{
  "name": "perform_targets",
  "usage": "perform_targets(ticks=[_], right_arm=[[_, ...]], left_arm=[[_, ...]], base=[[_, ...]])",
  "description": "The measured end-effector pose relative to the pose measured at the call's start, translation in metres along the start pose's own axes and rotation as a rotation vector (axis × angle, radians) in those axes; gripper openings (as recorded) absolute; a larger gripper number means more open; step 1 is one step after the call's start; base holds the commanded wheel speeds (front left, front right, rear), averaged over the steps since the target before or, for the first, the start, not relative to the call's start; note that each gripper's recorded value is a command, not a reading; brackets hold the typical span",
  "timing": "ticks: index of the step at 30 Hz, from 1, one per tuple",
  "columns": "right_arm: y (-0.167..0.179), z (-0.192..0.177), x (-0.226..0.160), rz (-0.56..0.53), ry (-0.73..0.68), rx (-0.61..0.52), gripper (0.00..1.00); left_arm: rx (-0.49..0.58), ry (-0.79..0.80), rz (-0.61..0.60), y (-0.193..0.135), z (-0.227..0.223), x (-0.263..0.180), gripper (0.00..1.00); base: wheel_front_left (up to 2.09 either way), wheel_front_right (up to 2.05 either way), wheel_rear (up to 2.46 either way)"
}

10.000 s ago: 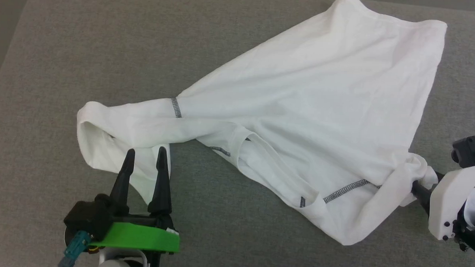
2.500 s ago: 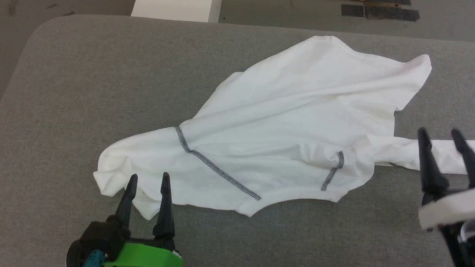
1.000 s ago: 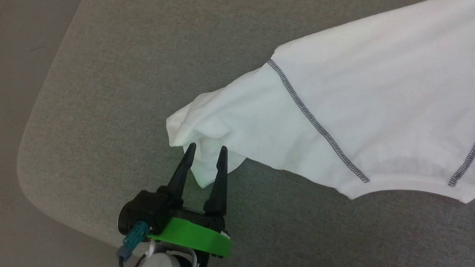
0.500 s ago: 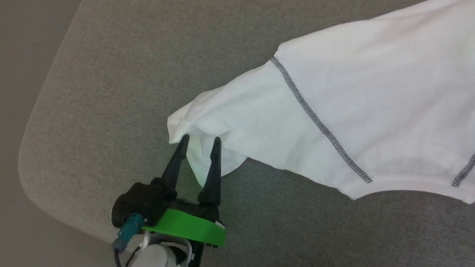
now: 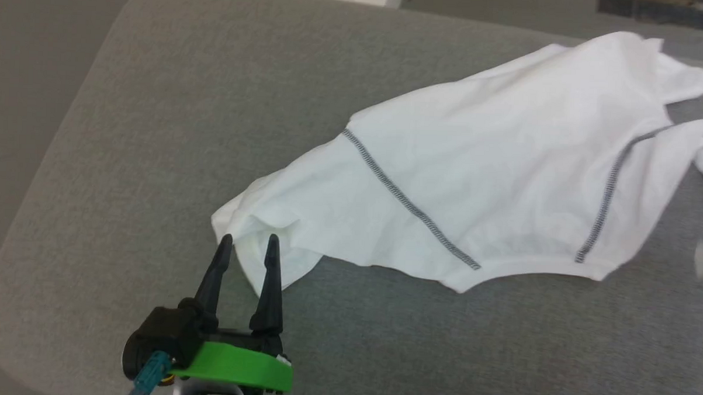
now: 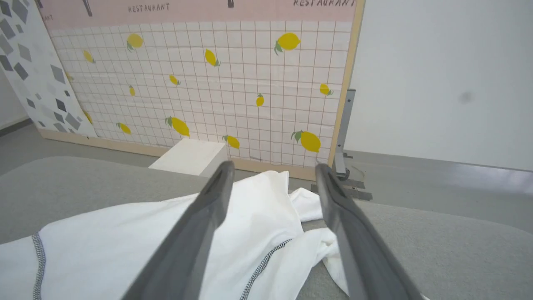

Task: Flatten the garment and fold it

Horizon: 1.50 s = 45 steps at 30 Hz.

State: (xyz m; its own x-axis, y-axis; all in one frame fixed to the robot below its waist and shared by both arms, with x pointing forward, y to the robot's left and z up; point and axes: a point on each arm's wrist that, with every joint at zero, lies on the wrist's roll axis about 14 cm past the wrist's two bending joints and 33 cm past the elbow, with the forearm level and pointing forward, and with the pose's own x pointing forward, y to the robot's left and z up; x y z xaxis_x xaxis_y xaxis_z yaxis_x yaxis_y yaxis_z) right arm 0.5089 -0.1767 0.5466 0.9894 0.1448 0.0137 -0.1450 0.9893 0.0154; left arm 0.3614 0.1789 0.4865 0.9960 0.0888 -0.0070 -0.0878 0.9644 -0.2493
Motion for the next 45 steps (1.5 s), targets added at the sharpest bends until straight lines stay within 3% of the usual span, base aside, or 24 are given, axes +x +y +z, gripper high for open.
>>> perform_targets(ticks=[8, 15, 21, 25, 31, 45], right_arm=[[-0.027, -0.039, -0.108, -0.177, 0.059, 0.031, 1.00], [-0.038, -0.070, -0.160, -0.253, 0.089, 0.168, 1.00], [-0.040, -0.061, -0.168, -0.267, 0.042, 0.176, 1.00], [-0.044, -0.059, -0.168, -0.276, 0.036, 0.172, 1.00], [-0.036, -0.069, -0.155, -0.251, 0.060, 0.194, 1.00], [-0.037, -0.103, -0.138, -0.260, 0.148, 0.205, 1.00]], left_arm=[[0.007, 0.002, -0.074, -0.020, -0.001, -0.009, 1.00], [0.020, 0.049, -0.126, -0.033, -0.015, -0.023, 1.00], [0.151, 0.136, -0.266, -0.057, -0.029, -0.028, 1.00], [0.173, 0.202, -0.343, -0.074, -0.032, -0.017, 1.00], [0.314, 0.406, -0.438, -0.076, -0.057, 0.006, 1.00], [0.230, 0.756, -0.429, -0.076, -0.121, 0.027, 1.00]], base=[[0.00, 0.00, 0.00], [0.00, 0.00, 0.00], [0.00, 0.00, 0.00], [0.00, 0.00, 0.00], [0.00, 0.00, 0.00], [0.00, 0.00, 0.00]])
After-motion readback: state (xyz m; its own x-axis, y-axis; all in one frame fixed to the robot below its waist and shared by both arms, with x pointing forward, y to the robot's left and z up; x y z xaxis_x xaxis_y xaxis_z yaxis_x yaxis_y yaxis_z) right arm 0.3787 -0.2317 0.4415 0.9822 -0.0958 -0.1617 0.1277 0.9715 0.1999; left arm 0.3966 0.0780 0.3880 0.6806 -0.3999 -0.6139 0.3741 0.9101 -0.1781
